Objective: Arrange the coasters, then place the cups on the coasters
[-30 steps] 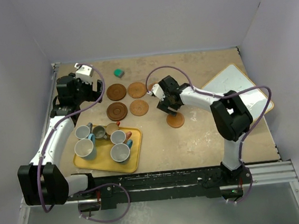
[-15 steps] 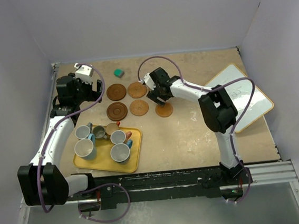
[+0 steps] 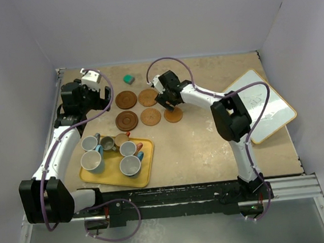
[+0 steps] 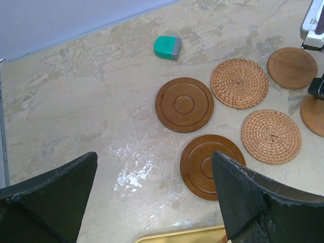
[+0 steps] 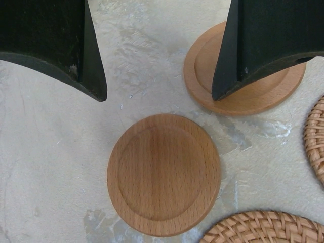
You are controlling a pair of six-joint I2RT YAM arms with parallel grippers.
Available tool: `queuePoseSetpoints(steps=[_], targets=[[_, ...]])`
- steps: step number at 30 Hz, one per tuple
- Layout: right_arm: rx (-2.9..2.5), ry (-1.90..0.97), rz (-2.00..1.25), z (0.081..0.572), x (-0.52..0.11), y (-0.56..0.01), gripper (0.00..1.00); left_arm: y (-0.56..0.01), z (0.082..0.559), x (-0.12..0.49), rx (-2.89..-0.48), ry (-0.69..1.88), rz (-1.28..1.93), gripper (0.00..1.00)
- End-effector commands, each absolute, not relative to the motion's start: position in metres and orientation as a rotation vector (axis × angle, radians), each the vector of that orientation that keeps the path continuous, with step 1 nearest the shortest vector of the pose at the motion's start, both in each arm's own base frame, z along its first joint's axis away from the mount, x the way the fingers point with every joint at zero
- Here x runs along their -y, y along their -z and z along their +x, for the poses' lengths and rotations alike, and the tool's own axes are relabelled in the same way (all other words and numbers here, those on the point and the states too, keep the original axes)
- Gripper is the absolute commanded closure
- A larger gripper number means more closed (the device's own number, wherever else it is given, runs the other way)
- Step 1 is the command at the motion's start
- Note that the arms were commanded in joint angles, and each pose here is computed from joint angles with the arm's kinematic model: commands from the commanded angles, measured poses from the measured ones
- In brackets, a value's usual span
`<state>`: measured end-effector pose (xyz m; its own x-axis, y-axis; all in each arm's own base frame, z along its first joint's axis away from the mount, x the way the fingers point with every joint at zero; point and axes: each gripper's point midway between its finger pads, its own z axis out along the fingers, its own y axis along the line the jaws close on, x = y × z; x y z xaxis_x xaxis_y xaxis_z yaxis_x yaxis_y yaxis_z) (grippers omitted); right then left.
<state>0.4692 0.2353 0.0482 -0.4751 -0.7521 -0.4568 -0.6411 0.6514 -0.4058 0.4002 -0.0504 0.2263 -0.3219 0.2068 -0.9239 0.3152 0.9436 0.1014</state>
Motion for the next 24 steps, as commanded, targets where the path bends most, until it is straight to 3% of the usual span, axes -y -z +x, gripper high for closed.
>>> queuePoseSetpoints(steps=[1,7,24], targets=[[-2.27,0.226,-1.055,0.471,-0.241,-0.047,0.14,-0.247,0.402,0.047,-1.838,0.087,0.382,0.1],[-2.267,0.182,-1.068,0.462,-0.242,-0.067,0.13,-0.247,0.402,0.047,-1.838,0.089,0.384,0.1],[-2.092,0.029,-1.087,0.409,-0.23,-0.2,0.12,-0.251,0.399,0.043,-1.855,0.049,0.416,0.1]])
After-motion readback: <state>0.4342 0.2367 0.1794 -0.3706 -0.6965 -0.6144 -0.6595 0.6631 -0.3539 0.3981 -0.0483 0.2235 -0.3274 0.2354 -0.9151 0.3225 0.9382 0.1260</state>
